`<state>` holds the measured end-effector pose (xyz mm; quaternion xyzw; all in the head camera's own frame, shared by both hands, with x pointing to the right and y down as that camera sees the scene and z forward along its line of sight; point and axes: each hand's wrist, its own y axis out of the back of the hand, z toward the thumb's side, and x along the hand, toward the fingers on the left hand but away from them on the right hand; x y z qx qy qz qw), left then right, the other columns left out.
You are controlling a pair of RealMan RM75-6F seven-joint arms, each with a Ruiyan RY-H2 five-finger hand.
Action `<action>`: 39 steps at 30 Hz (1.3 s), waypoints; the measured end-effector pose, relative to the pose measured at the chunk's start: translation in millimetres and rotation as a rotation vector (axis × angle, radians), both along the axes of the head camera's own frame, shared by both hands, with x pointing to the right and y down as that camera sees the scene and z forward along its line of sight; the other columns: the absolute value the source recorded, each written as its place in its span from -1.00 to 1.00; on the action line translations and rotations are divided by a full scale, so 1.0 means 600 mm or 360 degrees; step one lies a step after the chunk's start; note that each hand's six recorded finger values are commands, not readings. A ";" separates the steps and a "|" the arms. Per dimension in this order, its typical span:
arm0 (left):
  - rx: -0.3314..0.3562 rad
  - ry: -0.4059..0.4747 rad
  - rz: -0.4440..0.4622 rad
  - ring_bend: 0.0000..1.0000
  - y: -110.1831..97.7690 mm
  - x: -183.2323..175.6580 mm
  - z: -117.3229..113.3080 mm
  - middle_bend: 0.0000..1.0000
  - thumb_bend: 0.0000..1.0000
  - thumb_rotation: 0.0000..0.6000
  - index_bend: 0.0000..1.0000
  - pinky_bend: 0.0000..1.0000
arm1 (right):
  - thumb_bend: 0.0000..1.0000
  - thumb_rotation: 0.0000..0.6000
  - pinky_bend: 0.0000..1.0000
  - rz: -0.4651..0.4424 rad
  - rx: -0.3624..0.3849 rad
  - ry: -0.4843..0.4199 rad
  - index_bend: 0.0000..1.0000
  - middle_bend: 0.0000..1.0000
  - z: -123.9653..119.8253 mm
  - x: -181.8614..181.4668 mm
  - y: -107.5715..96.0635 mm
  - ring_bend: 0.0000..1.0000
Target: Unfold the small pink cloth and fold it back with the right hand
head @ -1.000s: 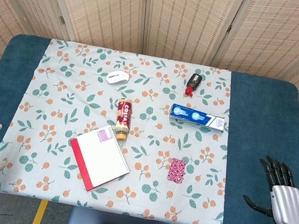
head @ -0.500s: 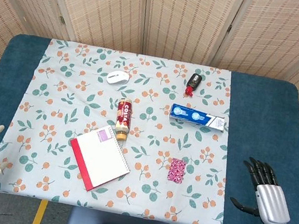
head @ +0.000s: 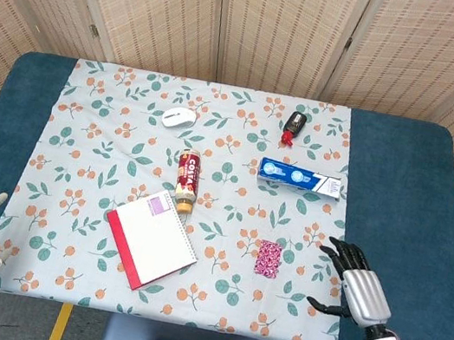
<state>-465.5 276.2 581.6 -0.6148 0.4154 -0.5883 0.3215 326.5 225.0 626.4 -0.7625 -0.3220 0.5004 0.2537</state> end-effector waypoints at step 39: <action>-0.0010 0.0006 -0.0010 -0.81 0.008 -0.007 0.000 -0.89 -0.42 1.00 -0.78 -1.00 | -0.59 -0.07 -1.00 -0.0409 -0.0229 0.0079 -0.42 -0.86 0.166 -0.166 -0.008 -1.00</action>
